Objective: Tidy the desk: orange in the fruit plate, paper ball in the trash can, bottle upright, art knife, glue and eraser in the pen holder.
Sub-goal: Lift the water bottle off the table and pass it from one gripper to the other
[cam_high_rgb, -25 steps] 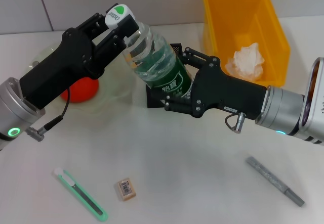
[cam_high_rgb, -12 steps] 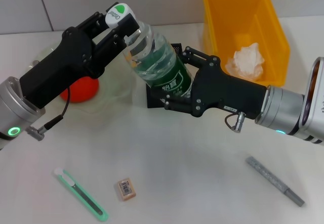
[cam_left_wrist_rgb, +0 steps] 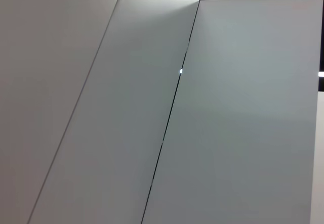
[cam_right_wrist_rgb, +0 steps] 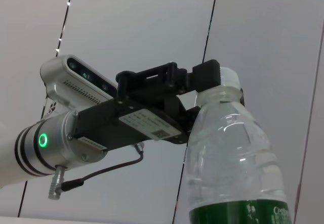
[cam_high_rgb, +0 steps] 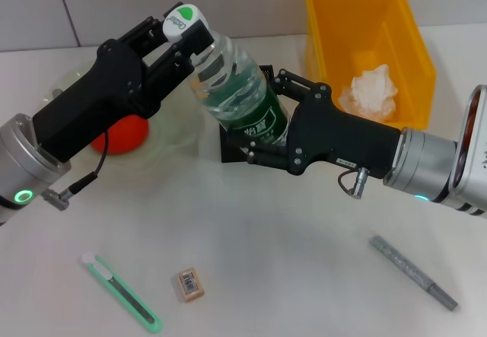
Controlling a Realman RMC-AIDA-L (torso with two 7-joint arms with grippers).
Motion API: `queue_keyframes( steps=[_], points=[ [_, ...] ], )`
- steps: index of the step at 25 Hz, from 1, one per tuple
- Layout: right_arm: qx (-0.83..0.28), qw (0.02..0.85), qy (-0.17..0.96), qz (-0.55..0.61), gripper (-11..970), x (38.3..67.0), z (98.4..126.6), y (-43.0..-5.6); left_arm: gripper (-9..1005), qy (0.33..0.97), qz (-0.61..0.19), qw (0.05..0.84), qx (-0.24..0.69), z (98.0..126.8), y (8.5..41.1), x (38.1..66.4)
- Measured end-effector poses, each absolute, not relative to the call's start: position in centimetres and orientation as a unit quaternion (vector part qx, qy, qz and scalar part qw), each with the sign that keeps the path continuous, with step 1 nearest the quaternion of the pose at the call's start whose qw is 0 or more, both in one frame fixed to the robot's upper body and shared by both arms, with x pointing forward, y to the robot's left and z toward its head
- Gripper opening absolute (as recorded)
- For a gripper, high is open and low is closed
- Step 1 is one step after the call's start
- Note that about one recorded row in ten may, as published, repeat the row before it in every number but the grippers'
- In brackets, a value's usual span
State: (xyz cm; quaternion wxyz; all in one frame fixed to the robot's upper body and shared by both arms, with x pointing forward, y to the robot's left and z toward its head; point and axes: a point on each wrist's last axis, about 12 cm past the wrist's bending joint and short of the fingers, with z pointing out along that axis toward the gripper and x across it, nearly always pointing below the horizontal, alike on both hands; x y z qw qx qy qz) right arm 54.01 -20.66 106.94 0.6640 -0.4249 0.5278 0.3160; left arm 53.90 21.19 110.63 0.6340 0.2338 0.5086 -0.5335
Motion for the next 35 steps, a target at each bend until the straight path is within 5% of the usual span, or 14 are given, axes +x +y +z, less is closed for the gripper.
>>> queue_keyframes(
  steps=[13, 19, 35],
  points=[
    [-0.428, 0.665, 0.524, 0.317, 762, 54.23, 107.16, -20.45, 568, 0.51, -0.539, 0.631, 0.227, 110.5, 21.01, 53.85],
    [-0.425, 0.668, 0.524, 0.316, 762, 54.38, 107.27, -20.4, 724, 0.508, -0.537, 0.633, 0.23, 110.53, 20.94, 53.89],
    [-0.427, 0.668, 0.52, 0.317, 762, 54.59, 107.46, -20.15, 716, 0.509, -0.534, 0.634, 0.232, 110.76, 20.68, 54.32]
  ],
)
